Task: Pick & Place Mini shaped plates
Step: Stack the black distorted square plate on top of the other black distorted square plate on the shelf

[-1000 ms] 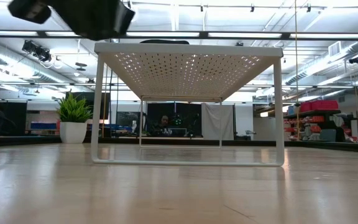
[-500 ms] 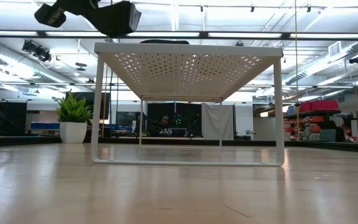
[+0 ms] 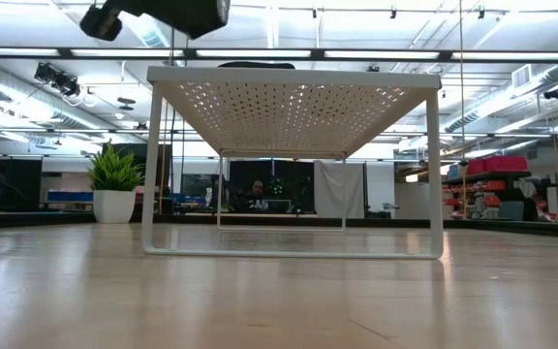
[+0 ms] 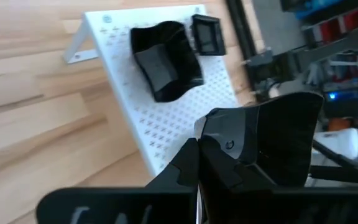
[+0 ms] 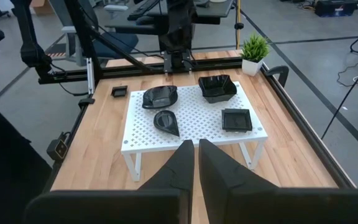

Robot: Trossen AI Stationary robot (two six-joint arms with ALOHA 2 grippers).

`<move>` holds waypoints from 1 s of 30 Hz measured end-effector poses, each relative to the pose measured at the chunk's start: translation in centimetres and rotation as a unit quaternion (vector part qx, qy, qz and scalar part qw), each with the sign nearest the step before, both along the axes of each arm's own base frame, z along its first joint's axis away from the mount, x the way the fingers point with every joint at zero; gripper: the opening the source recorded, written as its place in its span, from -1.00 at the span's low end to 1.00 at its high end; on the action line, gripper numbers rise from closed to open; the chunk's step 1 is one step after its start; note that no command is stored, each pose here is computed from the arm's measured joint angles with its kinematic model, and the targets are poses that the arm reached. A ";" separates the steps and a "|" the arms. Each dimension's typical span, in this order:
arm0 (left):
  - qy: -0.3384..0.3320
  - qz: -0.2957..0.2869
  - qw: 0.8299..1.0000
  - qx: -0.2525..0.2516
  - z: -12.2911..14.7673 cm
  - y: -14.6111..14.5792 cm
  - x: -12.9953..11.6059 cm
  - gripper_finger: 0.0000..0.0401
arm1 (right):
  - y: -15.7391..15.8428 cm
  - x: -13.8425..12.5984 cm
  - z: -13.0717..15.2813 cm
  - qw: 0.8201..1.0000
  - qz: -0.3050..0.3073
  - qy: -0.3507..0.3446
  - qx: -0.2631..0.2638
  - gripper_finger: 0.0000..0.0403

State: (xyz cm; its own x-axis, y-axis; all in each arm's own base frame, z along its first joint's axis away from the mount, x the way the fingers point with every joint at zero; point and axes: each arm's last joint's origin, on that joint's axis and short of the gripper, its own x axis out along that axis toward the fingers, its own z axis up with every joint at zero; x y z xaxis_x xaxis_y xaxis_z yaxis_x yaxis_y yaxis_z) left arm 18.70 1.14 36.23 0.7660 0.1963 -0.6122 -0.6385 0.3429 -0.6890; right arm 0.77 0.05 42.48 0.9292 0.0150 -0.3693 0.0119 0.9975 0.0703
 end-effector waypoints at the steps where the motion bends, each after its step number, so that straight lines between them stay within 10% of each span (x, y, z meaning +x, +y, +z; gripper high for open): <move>1: -0.007 0.000 1.000 -0.002 0.1 0.1 0.1 -0.96 | 0.0 0.0 0.0 1.000 0.000 0.000 0.000 -0.86; 30: -0.075 0.098 0.992 0.010 1.1 3.6 0.6 -0.97 | 0.0 0.0 0.0 1.000 0.000 0.000 0.000 -0.86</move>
